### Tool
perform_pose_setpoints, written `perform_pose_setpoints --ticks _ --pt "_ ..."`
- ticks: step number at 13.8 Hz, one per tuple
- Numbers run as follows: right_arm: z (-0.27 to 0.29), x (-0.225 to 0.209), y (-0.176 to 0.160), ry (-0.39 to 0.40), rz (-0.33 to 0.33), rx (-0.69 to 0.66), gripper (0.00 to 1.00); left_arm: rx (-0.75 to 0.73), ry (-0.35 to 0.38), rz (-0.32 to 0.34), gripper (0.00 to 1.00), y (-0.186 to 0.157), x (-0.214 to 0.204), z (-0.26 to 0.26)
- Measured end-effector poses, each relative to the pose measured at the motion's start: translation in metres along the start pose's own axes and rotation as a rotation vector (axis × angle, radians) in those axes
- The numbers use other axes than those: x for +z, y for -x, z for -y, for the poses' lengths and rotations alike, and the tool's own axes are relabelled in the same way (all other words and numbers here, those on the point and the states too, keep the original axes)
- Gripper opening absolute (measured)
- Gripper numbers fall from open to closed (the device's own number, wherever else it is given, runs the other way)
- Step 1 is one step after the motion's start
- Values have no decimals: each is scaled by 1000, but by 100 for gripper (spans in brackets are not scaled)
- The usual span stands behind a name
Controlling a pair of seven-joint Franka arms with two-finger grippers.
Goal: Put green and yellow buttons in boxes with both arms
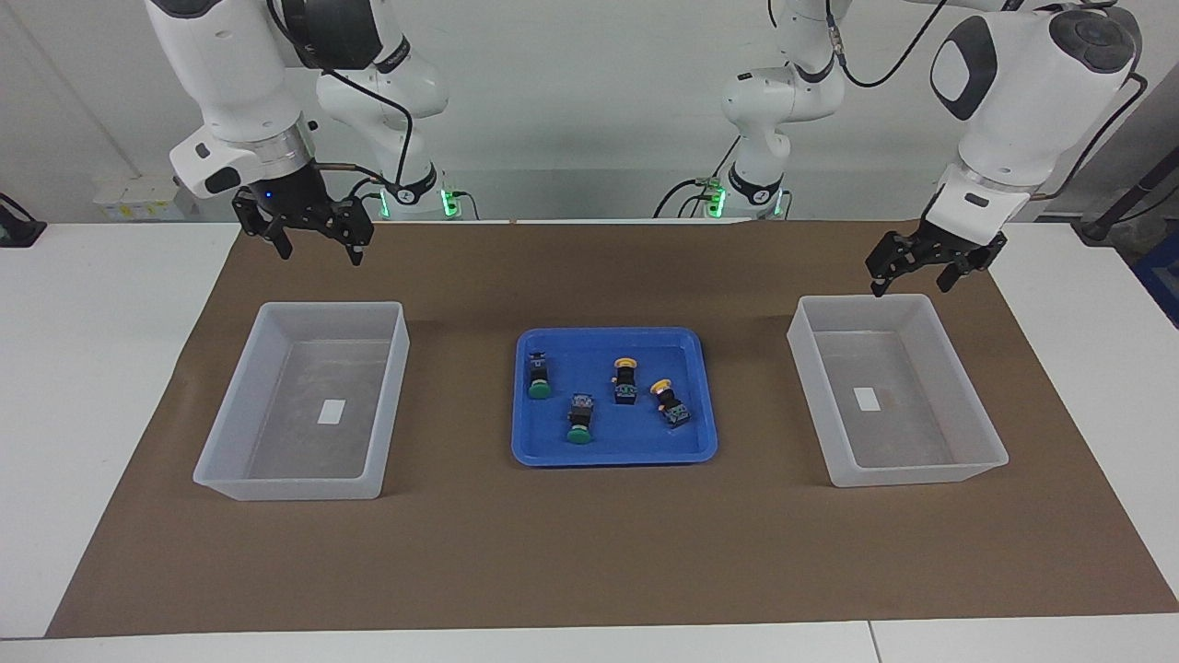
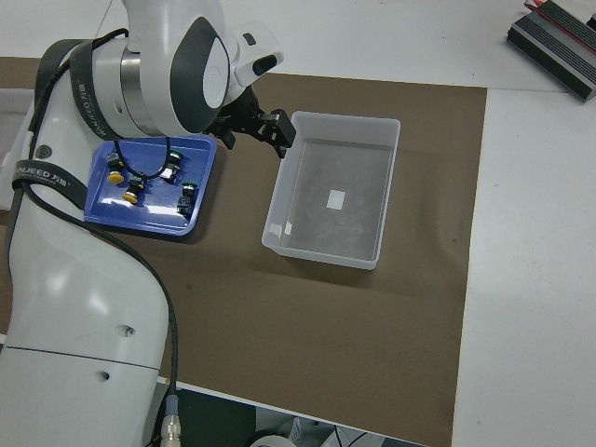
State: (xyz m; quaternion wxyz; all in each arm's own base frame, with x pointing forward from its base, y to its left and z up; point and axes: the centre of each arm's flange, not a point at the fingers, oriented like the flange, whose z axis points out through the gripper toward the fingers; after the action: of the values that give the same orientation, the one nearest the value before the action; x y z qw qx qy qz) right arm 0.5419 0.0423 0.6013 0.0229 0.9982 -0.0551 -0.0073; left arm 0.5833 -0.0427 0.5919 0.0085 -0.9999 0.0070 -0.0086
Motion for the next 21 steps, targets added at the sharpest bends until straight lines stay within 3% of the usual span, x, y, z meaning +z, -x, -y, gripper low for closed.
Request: perform_pose_setpoints --ticks 11,21 --pt "-3 0 -1 -1 -1 6 100 -5 0 -1 100 0 0 3" --pt "13 8 -11 -16 -75 -11 100 -6 28 -19 100 -3 6 -1"
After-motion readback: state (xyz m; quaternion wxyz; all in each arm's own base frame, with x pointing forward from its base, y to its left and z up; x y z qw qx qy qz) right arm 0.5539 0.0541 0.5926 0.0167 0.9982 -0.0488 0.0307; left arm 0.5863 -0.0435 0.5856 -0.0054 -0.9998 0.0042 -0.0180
